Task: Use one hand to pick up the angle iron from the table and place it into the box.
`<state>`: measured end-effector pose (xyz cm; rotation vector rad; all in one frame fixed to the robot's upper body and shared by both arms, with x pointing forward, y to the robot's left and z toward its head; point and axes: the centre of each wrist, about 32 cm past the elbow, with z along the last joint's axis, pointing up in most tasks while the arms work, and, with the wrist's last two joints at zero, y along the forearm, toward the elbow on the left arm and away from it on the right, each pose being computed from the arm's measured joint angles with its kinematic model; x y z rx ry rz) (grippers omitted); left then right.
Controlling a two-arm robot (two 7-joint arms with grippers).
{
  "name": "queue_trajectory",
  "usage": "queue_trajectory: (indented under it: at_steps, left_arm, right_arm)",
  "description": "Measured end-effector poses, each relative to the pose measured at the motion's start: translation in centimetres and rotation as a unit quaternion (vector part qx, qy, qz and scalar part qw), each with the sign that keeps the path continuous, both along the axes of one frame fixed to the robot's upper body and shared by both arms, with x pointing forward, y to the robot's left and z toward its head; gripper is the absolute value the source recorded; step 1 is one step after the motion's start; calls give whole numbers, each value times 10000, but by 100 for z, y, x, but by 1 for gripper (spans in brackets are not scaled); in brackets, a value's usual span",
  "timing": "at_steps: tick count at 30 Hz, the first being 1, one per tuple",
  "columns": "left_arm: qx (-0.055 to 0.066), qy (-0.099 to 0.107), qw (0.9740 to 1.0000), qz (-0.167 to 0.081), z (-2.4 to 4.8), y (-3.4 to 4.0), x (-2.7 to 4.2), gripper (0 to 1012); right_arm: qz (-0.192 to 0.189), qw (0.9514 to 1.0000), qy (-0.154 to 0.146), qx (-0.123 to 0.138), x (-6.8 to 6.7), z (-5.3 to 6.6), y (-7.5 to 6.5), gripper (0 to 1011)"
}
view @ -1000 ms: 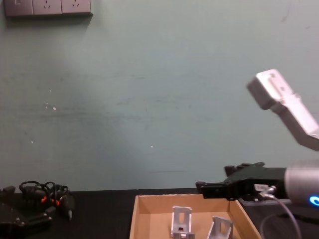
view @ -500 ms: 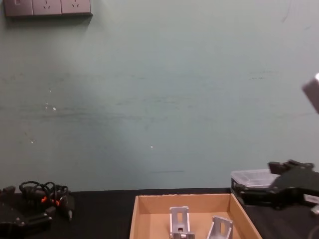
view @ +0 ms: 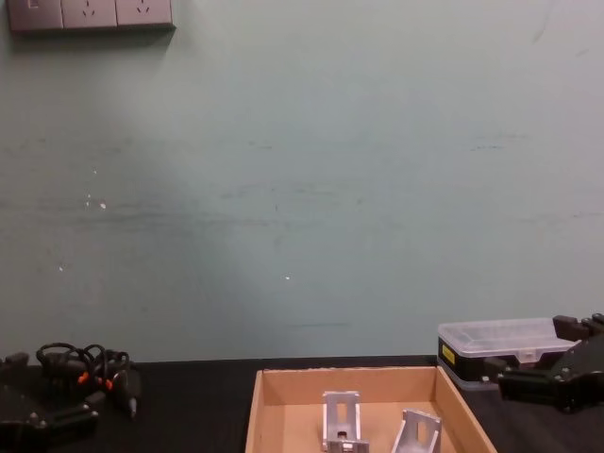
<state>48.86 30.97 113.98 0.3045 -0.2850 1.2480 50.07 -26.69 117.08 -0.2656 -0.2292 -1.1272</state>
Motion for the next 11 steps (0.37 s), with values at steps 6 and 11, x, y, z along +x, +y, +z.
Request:
queue_trajectory:
  at_steps: [6, 11]
  left_arm:
    - [0, 0, 10000, 0, 0, 0, 0, 1000]
    - [0, 0, 10000, 0, 0, 0, 0, 1000]
  right_arm:
    - [14, 10000, 1, -6, 6, 7, 7, 1000]
    - [18, 10000, 9, -11, 9, 10, 10, 1000]
